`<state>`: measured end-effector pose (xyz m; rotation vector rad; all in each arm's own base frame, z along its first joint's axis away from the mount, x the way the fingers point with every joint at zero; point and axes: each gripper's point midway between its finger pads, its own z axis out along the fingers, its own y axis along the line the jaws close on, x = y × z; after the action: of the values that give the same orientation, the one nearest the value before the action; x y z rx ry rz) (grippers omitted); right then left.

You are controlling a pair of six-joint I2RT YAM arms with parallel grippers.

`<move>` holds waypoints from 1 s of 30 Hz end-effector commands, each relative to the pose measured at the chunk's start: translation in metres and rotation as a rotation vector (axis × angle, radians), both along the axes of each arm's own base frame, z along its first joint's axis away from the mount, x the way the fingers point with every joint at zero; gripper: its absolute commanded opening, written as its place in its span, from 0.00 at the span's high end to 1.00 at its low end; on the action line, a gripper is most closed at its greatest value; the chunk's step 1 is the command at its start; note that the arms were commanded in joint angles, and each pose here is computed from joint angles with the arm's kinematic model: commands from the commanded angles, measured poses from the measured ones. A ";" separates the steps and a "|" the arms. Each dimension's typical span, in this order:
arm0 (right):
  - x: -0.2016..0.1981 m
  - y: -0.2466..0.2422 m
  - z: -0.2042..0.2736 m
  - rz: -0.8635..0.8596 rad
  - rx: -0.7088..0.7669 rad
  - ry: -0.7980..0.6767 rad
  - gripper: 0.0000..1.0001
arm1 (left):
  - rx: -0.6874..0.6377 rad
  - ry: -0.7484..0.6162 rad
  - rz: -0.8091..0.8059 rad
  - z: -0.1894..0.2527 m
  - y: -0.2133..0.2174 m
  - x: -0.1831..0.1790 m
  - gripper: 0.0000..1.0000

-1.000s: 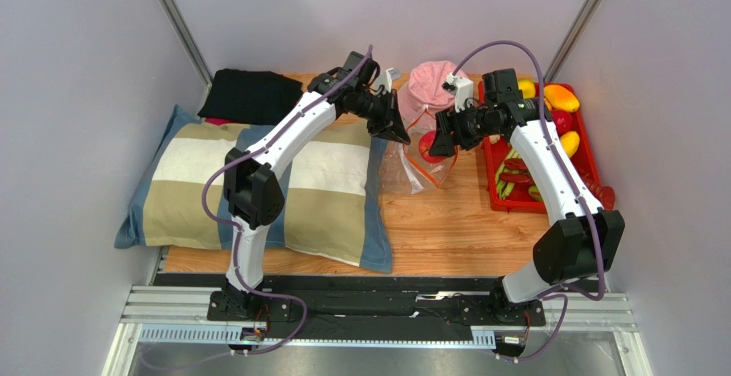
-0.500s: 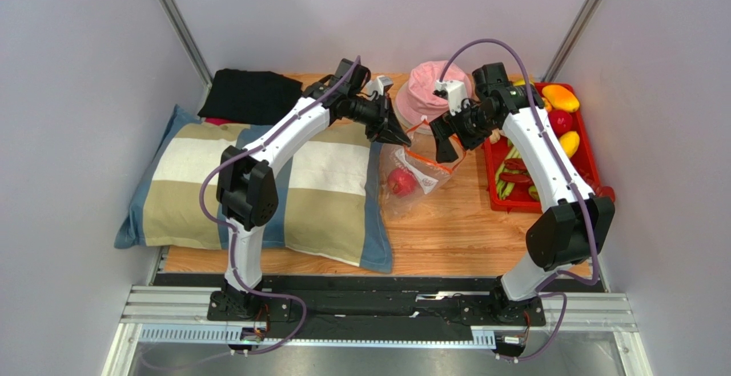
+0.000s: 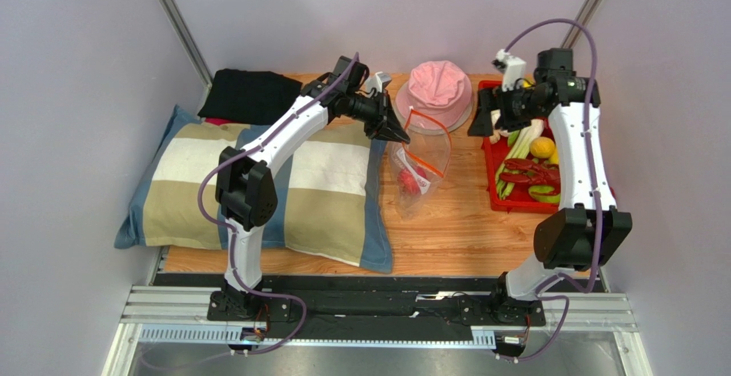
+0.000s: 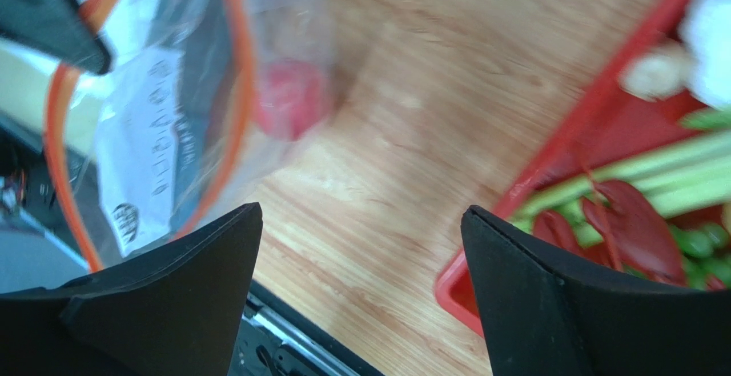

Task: Place the food in the zip-top bag and seal the zipper
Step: Pick up the fake vegetable from the bin.

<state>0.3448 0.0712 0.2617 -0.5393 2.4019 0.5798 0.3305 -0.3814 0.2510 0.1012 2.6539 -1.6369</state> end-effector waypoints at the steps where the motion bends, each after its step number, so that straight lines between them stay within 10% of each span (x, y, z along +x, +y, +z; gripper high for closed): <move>1: 0.052 -0.058 0.006 -0.224 0.003 -0.068 0.10 | -0.025 -0.109 0.005 0.029 0.003 0.005 1.00; 12: 0.159 -0.171 -0.040 -0.387 -0.303 -0.285 0.10 | 0.014 -0.117 0.013 0.012 0.003 0.012 1.00; 30: 0.197 -0.158 -0.116 -0.091 -0.635 -0.353 0.09 | 0.024 -0.097 0.016 0.002 0.004 0.021 1.00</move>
<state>0.5304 -0.0777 0.1463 -0.5749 2.2789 -0.2006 0.3443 -0.3773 0.2403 0.1250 2.6447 -1.5428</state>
